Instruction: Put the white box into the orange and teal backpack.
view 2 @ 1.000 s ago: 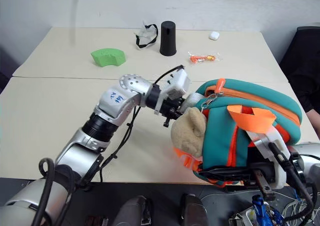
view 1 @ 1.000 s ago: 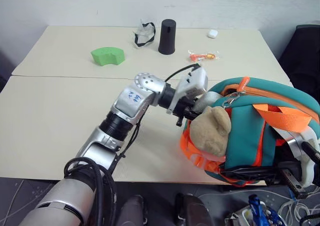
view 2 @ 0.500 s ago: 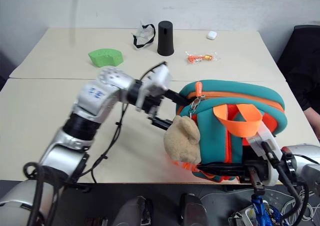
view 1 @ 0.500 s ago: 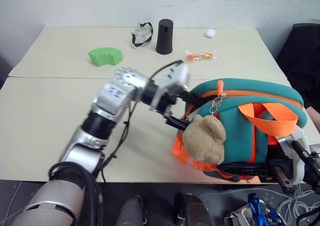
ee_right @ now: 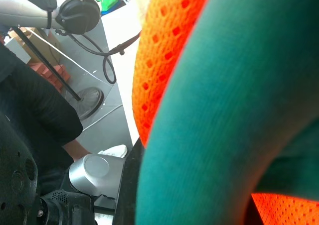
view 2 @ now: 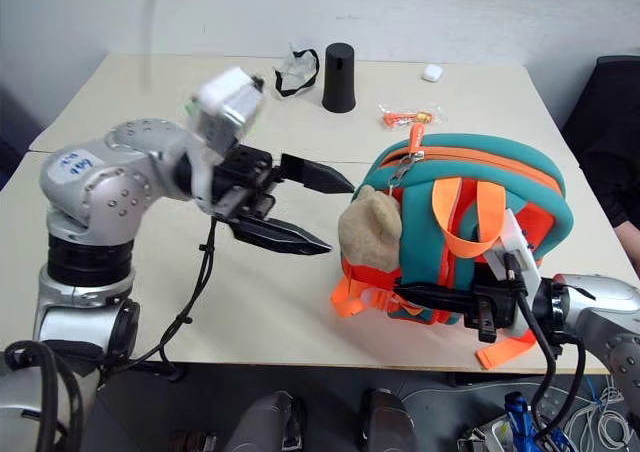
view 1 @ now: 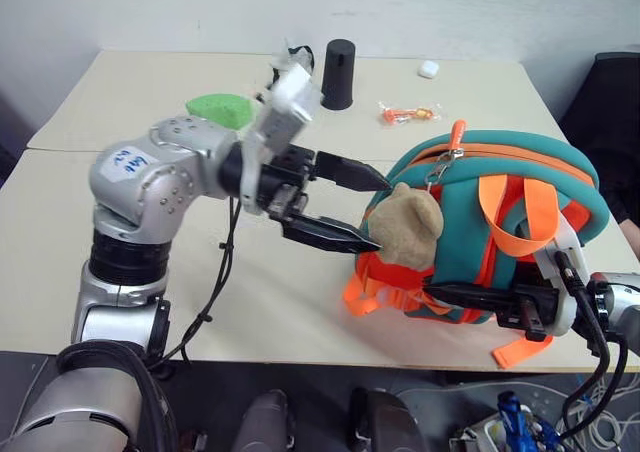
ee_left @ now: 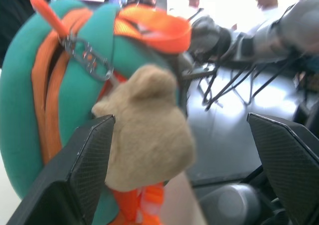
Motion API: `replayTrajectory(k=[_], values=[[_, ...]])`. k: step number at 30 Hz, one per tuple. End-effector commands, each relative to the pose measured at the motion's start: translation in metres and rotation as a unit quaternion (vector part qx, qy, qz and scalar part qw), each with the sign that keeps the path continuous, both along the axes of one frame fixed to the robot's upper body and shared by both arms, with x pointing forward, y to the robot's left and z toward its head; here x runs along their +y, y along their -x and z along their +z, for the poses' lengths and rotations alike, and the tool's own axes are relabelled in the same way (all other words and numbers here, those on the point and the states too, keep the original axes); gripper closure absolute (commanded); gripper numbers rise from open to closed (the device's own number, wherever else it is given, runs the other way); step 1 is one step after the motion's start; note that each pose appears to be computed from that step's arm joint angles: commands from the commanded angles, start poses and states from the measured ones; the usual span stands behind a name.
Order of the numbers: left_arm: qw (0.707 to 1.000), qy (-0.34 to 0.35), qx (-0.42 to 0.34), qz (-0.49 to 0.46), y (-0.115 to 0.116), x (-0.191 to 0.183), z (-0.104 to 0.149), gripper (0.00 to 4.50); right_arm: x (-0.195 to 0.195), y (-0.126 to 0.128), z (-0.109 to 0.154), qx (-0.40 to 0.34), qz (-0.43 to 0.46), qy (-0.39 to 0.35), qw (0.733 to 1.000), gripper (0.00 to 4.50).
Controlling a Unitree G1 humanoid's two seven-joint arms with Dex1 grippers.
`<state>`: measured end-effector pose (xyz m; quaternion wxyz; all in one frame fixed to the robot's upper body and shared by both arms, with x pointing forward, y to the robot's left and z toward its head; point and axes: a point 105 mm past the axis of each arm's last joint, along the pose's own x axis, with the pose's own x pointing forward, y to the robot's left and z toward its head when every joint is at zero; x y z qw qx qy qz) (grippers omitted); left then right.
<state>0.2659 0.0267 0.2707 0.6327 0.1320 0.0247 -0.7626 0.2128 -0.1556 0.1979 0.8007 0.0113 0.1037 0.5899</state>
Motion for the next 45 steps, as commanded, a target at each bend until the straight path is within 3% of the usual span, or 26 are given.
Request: replayTrajectory(k=[1,4,11,19,25,30,36,40,45], values=[[0.996,-0.02,-0.078,0.034,-0.01,-0.011,-0.013,0.04,0.004,0.003,0.011,-0.009,0.01,-0.021,1.0,4.5],[0.993,-0.022,-0.109,0.04,-0.014,-0.02,-0.021,0.04,0.006,0.004,0.015,-0.008,0.01,-0.032,0.999,4.5],[0.996,0.015,-0.086,0.026,-0.01,-0.034,-0.02,0.04,0.009,0.006,0.013,-0.002,0.008,-0.028,1.0,4.5],[0.997,0.049,-0.059,0.006,-0.004,-0.029,-0.006,2.32,0.009,0.006,0.008,0.003,0.003,-0.024,1.0,4.5],[0.997,0.066,-0.036,-0.01,0.002,-0.018,0.004,3.25,0.008,0.005,0.009,0.001,0.0,-0.024,1.0,4.5],[0.998,0.055,-0.019,0.003,-0.001,0.005,0.009,3.59,0.004,0.002,0.013,-0.005,-0.012,-0.037,0.999,4.5],[0.998,0.034,-0.007,0.053,-0.014,0.052,0.009,3.59,-0.009,0.0,0.032,-0.016,-0.039,-0.093,0.995,4.5],[0.997,0.01,-0.007,0.076,-0.019,0.068,-0.001,3.59,-0.013,0.006,0.038,-0.02,-0.037,-0.111,0.993,4.5],[0.997,0.024,0.012,0.07,-0.014,0.075,0.009,3.59,-0.017,0.013,0.037,-0.02,-0.036,-0.116,0.992,4.5]])
